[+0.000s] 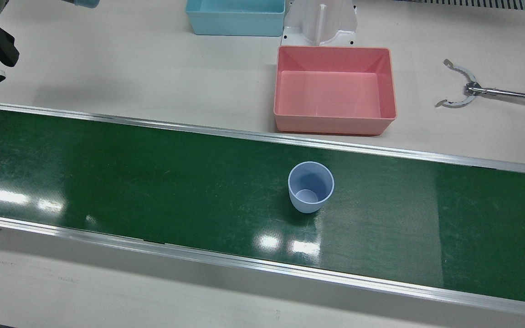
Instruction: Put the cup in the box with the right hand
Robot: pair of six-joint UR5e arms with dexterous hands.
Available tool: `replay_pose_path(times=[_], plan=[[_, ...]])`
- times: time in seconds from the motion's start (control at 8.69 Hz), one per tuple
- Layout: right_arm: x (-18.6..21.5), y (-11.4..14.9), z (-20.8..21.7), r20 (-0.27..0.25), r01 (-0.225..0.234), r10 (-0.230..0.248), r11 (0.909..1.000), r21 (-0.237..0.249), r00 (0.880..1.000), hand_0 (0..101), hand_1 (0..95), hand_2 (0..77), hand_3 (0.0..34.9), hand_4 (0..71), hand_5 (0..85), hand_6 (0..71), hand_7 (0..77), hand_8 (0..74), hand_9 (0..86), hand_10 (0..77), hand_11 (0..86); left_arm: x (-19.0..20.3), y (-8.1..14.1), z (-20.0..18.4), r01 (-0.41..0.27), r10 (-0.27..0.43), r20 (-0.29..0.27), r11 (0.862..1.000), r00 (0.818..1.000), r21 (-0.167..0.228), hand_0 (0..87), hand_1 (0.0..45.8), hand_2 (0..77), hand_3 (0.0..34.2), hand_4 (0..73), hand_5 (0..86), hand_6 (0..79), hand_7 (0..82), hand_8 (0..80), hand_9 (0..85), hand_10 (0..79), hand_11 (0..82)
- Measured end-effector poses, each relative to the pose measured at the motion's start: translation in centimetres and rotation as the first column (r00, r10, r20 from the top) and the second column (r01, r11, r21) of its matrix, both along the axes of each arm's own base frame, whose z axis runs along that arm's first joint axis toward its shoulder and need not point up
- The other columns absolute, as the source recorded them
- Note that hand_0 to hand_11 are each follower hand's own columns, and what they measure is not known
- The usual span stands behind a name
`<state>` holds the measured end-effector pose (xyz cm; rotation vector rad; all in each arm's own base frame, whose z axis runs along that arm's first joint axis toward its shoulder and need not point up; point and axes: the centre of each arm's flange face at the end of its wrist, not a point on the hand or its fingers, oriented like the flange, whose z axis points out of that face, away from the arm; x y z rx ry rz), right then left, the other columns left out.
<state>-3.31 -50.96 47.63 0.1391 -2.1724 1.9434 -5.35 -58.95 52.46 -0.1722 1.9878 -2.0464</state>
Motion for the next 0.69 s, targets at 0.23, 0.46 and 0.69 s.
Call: replay_pose_path(times=[0.23,0.46,0.69], plan=[[0.01,-0.01,0.01,0.0,0.0,0.0,1.0,0.0,1.0,54,7.1,0.5,5.3,28.9,4.9,7.1,40.4,2.7,9.8,4.9,8.7,0.0,0.0,0.0,0.0,0.0,0.0,1.0,1.0,0.0,0.0,0.5,0.5,0.0,0.0,0.0,0.0,0.0,0.0,0.5,0.0,0.0],[0.01,-0.02,0.01,0.0,0.0,0.0,1.0,0.0,1.0,54,7.1,0.5,4.1,28.9,4.9,7.1,41.5,2.7,9.8,4.9,8.7,0.0,0.0,0.0,0.0,0.0,0.0,1.0,1.0,0.0,0.0,0.5,0.5,0.0,0.0,0.0,0.0,0.0,0.0,0.5,0.0,0.0],[0.01,-0.02,0.01,0.0,0.0,0.0,1.0,0.0,1.0,54,7.1,0.5,4.2,28.9,4.9,7.1,41.5,2.7,9.8,4.9,8.7,0.0,0.0,0.0,0.0,0.0,-0.001,1.0,1.0,0.0,0.0,0.5,0.5,0.0,0.0,0.0,0.0,0.0,0.0,0.5,0.0,0.0]])
